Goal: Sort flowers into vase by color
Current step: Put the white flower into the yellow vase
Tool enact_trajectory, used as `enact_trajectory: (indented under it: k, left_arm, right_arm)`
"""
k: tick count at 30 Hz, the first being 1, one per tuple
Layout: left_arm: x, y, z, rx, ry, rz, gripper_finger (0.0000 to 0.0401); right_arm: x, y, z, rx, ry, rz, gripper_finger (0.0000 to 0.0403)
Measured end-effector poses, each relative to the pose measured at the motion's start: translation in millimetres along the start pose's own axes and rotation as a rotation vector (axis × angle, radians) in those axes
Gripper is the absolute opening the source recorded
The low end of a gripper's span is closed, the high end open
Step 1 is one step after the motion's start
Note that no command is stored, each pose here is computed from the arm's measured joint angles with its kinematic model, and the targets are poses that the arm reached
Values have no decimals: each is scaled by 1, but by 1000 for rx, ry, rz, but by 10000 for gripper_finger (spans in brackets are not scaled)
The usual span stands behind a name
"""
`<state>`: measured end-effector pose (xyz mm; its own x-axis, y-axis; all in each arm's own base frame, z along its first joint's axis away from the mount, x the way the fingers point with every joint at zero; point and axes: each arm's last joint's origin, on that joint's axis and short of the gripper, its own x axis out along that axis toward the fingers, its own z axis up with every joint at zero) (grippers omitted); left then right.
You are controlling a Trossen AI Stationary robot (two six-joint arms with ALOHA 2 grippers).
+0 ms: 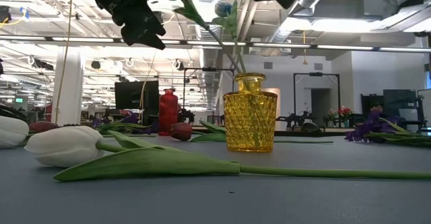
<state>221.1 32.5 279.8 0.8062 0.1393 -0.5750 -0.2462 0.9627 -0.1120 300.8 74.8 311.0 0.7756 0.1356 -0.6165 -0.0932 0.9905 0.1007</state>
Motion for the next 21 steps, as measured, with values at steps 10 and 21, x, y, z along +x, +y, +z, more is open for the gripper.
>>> enact_trajectory:
  k: [10,21]
  left_arm:
    - [0,1,-6,37,64,8,263]
    - [-2,4,-21,-8,221,55,263]
  right_arm:
    - [-3,19,-3,-4,22,57,208]
    - [1,39,-30,62,152,83,208]
